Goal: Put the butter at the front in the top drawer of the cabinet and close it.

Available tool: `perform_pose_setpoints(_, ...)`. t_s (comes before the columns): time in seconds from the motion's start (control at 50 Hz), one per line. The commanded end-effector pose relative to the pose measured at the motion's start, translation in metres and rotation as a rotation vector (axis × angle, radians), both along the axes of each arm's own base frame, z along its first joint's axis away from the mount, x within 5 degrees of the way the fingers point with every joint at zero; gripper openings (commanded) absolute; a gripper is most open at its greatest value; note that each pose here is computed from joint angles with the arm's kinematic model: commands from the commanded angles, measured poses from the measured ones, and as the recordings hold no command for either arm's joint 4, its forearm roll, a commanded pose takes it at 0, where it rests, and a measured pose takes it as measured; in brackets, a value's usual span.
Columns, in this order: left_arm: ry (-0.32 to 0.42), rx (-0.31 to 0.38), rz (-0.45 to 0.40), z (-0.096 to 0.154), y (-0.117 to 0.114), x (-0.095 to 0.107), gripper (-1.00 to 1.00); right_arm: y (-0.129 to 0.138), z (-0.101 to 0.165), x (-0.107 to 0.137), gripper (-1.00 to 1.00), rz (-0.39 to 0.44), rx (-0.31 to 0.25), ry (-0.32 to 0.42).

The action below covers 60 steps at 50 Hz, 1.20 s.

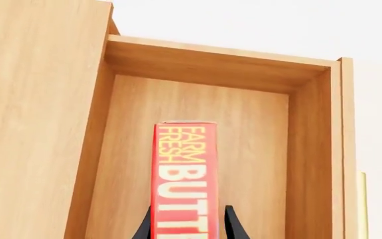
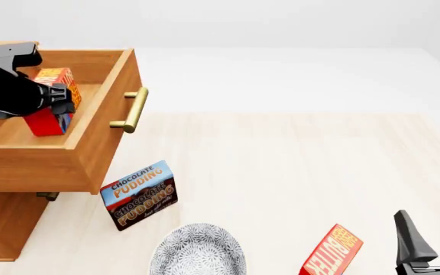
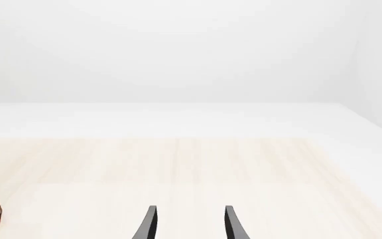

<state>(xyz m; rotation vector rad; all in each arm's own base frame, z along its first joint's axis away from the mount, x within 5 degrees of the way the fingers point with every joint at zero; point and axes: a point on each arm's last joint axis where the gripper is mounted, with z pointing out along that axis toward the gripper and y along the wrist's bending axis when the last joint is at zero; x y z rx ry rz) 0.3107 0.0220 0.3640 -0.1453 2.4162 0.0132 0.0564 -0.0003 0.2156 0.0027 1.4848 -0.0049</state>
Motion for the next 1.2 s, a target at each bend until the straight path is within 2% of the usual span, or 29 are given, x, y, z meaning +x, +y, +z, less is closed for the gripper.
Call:
perform_pose_setpoints(0.02,-0.013,0.008,-0.009,0.011,0.0,-0.008,1.0,0.0,0.0,0.0,1.0,0.0,0.0,0.0)
perform_pose_setpoints(0.24,-0.025,0.017,-0.005,0.026,0.003,-0.023,1.0,0.0,0.0,0.0,1.0,0.0,0.0,0.0)
perform_pose_setpoints(0.5,-0.025,0.024,-0.007,0.031,0.003,-0.037,1.0,0.0,0.0,0.0,1.0,0.001,-0.001,0.0)
perform_pose_setpoints(0.6,-0.044,0.025,-0.022,0.046,-0.002,-0.051,1.0,0.0,-0.001,0.0,1.0,0.0,0.0,0.0)
perform_pose_setpoints(0.78,-0.042,0.036,-0.036,0.051,-0.004,-0.069,1.0,0.0,-0.001,0.0,1.0,0.0,0.0,0.0)
perform_pose_setpoints(0.96,-0.068,0.059,-0.059,0.068,-0.007,-0.099,1.0,0.0,-0.001,0.0,1.0,0.0,0.0,0.0)
perform_pose_setpoints(1.04,-0.096,0.091,-0.091,0.084,-0.009,-0.12,1.0,0.0,-0.001,0.0,1.0,0.0,0.0,0.0)
perform_pose_setpoints(1.14,-0.122,0.11,-0.124,0.099,-0.013,-0.136,1.0,0.0,-0.001,0.0,1.0,0.0,0.0,0.0)
perform_pose_setpoints(1.2,-0.134,0.134,-0.177,0.102,-0.018,-0.147,1.0,0.0,-0.001,0.0,1.0,0.0,0.0,0.0)
